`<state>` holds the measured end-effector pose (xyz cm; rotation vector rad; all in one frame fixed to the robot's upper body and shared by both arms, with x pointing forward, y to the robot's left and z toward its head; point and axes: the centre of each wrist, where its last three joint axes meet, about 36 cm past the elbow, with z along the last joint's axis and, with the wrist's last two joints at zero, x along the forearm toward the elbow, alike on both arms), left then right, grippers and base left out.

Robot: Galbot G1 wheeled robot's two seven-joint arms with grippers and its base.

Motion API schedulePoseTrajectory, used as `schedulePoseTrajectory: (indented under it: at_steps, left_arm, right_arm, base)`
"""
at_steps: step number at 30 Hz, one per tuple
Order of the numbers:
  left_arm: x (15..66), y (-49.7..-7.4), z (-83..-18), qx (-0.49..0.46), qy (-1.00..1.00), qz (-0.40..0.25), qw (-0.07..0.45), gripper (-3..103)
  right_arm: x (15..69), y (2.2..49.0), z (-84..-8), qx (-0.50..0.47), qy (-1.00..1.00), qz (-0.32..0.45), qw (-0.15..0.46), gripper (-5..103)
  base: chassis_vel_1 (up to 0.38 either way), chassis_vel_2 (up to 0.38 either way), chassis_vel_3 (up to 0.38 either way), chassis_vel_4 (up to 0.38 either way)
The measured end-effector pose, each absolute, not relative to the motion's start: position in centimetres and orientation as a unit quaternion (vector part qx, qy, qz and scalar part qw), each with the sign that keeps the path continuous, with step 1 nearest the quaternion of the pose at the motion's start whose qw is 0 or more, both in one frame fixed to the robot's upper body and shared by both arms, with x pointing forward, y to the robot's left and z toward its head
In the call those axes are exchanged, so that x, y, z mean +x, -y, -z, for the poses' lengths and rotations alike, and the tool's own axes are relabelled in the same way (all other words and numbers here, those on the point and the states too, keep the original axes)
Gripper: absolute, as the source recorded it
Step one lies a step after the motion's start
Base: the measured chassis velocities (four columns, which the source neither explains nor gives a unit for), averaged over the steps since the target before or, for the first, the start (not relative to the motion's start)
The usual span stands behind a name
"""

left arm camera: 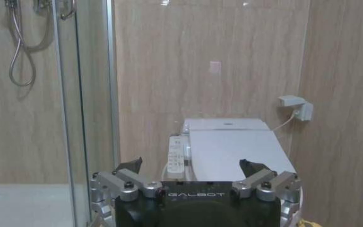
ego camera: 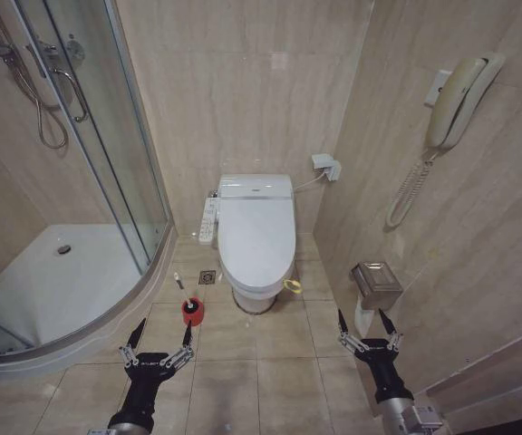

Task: Open the toilet lid, clean the toilet bowl with a toilet brush, close the toilet lid, and flush.

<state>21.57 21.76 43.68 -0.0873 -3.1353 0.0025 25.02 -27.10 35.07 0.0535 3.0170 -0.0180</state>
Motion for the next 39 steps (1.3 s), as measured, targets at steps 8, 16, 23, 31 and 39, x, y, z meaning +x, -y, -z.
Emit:
schedulePoseTrajectory:
  at_steps: [8, 16, 23, 31, 39]
  left_arm:
    - [21.6, -21.8, -43.7, -0.028, 1.0, -0.001, 0.003, 100]
    - [21.6, -21.8, -43.7, -0.028, 1.0, -0.001, 0.003, 100]
    - [21.6, -21.8, -43.7, -0.028, 1.0, -0.001, 0.002, 100]
    - [21.6, -21.8, -43.7, -0.028, 1.0, -0.001, 0.003, 100]
    - [21.6, -21.8, -43.7, -0.028, 1.0, -0.001, 0.003, 100]
  right_arm:
    - [24.9, 27.0, -35.0, 0.021, -0.997, 0.003, 0.068, 100]
    - [24.9, 27.1, -35.0, 0.021, -0.997, 0.001, 0.071, 100]
    - [25.4, 27.0, -34.6, 0.016, -0.996, 0.003, 0.085, 100]
    - [23.7, 27.4, -32.0, -0.007, -0.998, 0.011, 0.055, 100]
    - [23.0, 27.2, -28.9, -0.025, -0.999, 0.023, 0.022, 100]
  base:
    - [-0.146, 0.144, 0.155, -0.14]
    - [-0.238, 0.248, 0.234, -0.239]
    - [-0.2, 0.204, 0.186, -0.195]
    - [-0.006, 0.012, -0.013, 0.006]
    - [0.024, -0.012, -0.024, 0.02]
